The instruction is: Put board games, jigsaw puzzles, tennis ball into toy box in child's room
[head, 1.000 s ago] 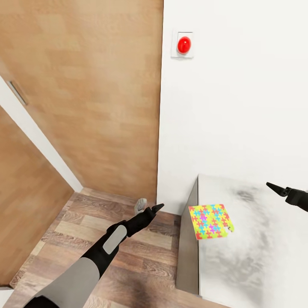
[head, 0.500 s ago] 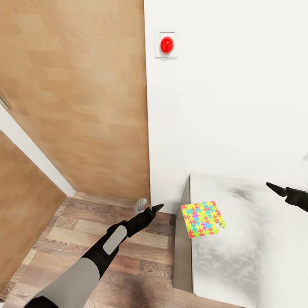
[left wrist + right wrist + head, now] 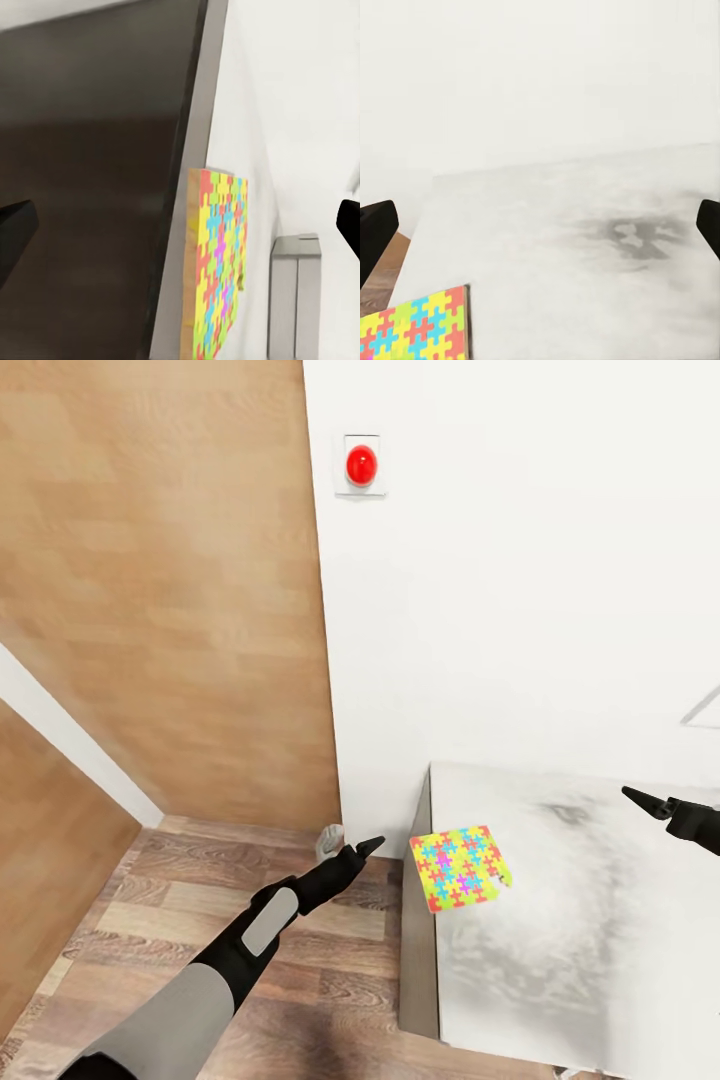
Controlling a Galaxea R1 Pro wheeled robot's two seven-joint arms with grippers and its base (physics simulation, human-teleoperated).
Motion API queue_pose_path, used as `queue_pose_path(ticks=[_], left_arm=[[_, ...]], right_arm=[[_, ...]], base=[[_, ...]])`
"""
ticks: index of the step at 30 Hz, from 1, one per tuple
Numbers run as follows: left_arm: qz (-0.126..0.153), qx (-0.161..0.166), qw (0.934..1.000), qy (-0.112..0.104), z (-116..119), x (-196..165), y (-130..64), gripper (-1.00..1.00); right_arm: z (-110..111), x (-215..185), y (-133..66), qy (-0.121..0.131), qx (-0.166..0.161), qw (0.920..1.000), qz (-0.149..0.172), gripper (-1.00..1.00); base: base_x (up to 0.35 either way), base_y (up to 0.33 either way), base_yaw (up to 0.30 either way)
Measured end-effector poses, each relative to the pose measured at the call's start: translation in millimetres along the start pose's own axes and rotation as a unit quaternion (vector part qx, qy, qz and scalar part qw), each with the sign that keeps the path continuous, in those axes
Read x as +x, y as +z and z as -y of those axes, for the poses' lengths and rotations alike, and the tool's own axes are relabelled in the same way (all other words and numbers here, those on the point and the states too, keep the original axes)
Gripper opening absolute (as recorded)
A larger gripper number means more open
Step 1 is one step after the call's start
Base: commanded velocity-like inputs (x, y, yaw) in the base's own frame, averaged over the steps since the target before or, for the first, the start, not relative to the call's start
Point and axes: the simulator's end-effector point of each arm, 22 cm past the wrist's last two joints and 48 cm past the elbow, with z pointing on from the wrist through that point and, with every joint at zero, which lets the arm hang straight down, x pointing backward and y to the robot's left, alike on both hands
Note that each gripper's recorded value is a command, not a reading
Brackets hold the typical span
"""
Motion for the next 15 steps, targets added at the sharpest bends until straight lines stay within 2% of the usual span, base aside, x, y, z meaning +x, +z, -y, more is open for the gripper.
queue_pose_path(ticks=[11,15], left_arm=[[0.001,0.004,1.0000,-0.002,1.8,-0.1,0.3,1.00],[0.001,0.004,1.0000,-0.003,2.2,-0.3,0.3,1.00]], right_arm=[[-0.6,-1.4,-0.7,-0.001,0.000,1.0000,0.002,1.00],[-0.9,-2.1,-1.0,-0.002,0.000,1.0000,0.002,1.00]], base=[[0.000,0.000,-0.016],[0.000,0.000,-0.097]])
